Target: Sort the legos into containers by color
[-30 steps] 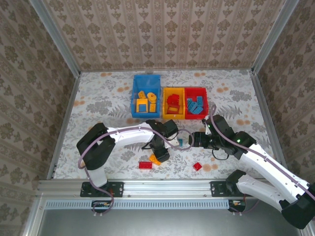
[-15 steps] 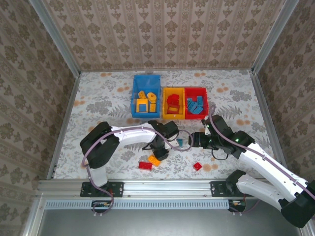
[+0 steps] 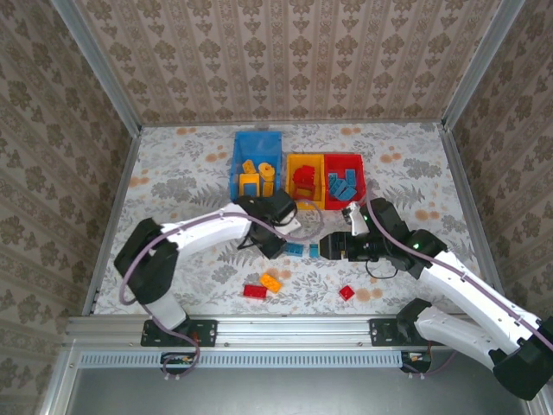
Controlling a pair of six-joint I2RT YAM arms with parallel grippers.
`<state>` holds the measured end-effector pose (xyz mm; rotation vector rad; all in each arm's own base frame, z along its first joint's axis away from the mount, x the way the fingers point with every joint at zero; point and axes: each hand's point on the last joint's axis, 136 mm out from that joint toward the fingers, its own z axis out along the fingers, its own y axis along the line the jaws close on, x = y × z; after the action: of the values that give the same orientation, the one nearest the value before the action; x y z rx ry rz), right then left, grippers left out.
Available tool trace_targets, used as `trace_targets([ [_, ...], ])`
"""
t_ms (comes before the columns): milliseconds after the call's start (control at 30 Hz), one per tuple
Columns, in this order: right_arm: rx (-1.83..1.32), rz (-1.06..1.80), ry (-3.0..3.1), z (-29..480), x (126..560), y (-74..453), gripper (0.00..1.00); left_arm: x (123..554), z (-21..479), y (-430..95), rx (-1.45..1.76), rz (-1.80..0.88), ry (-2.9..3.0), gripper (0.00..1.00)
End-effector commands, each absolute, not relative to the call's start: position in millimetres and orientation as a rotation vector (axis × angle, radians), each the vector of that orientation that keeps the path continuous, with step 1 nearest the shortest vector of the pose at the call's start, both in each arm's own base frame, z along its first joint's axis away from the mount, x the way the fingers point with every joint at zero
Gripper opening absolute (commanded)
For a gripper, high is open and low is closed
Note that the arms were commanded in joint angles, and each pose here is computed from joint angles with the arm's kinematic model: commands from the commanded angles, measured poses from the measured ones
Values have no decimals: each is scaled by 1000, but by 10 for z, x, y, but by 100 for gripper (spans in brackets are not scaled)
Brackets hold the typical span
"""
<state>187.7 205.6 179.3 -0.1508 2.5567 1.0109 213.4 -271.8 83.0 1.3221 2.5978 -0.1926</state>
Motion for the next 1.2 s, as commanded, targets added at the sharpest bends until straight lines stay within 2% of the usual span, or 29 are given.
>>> trace_targets([
  [0, -238, 1133, 2484, 2090, 1916, 2233, 69, 2451, 1233, -2599, 1092, -169, 2591, 20],
  [167, -225, 1095, 2459, 2224, 2275, 2401, 67, 3078, 1648, -2382, 822, -140, 2582, 20],
  [300, -194, 1005, 2454, 2316, 2647, 2512, 67, 3594, 1752, -2246, 646, -137, 2597, 20],
  [533, -156, 878, 2456, 2414, 3234, 2706, 65, 4381, 1654, -2259, 448, -174, 2623, 21],
  [700, -128, 847, 2465, 2478, 3448, 2783, 65, 4880, 1492, -2362, 319, -183, 2612, 21],
  [867, -122, 867, 2475, 2457, 3489, 2831, 65, 5204, 1304, -2456, 265, -148, 2614, 21],
  [967, -121, 867, 2486, 2428, 3474, 2819, 65, 5360, 1171, -2275, 187, -117, 2632, 22],
  [1067, -123, 863, 2499, 2383, 3444, 2786, 65, 5385, 1120, -2255, 165, -127, 2642, 26],
  [1167, -156, 840, 2518, 2318, 3388, 2739, 66, 5356, 1169, -2256, 175, -128, 2642, 36],
])
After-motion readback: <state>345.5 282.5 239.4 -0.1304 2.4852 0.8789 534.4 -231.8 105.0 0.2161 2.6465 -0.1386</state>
